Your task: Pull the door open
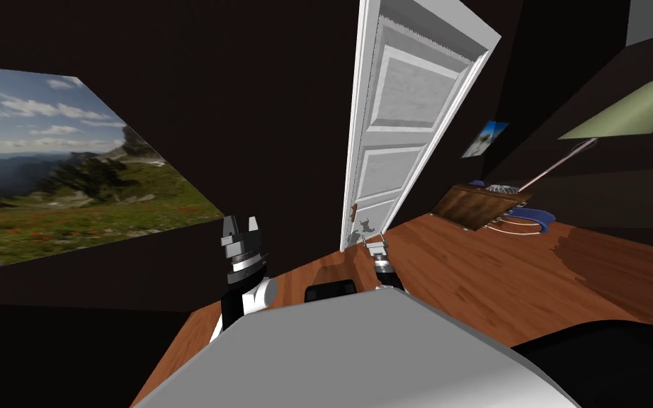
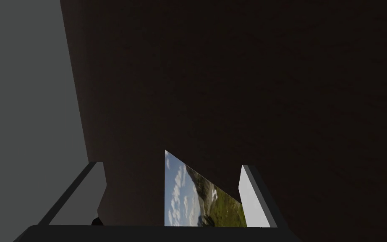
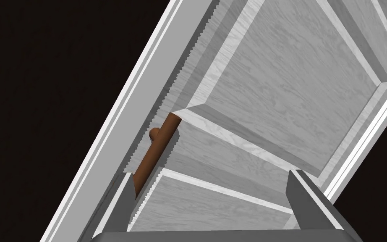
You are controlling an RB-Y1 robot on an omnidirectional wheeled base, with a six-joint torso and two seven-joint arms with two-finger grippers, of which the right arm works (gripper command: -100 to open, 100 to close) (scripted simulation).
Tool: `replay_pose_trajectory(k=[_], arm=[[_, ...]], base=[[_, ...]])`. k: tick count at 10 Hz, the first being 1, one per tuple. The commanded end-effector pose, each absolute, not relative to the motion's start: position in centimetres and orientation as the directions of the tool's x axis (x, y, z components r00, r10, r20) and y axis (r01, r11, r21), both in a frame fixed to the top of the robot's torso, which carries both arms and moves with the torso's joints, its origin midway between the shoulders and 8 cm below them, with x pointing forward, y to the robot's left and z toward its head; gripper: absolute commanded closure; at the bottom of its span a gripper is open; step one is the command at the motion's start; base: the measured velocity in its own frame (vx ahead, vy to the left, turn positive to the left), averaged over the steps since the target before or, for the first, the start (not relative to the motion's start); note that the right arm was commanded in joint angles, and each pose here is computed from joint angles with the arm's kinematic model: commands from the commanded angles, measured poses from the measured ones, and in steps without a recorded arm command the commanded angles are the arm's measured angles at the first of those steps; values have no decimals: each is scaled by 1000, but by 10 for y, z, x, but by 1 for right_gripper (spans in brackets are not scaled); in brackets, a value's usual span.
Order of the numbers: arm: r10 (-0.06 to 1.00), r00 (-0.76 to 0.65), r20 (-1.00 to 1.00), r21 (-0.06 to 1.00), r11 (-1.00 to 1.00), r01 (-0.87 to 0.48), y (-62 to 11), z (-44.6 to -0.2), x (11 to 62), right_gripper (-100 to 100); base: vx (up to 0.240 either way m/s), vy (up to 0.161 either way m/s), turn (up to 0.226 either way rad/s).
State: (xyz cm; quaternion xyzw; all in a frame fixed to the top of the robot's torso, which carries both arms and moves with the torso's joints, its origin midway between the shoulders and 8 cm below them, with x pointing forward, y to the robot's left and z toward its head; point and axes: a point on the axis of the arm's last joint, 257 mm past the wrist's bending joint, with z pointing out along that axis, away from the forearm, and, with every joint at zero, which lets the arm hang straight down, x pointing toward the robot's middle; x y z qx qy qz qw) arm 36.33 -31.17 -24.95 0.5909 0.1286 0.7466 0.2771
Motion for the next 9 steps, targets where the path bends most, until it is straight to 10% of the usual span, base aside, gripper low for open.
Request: replay_pose_trajectory(k=[1, 9], arm=[[525, -140, 839, 483, -839, -251, -316, -261, 359, -100], [337, -88, 938, 311, -924, -225, -335, -313, 335, -100]], base=[[57, -77, 224], [52, -88, 201]])
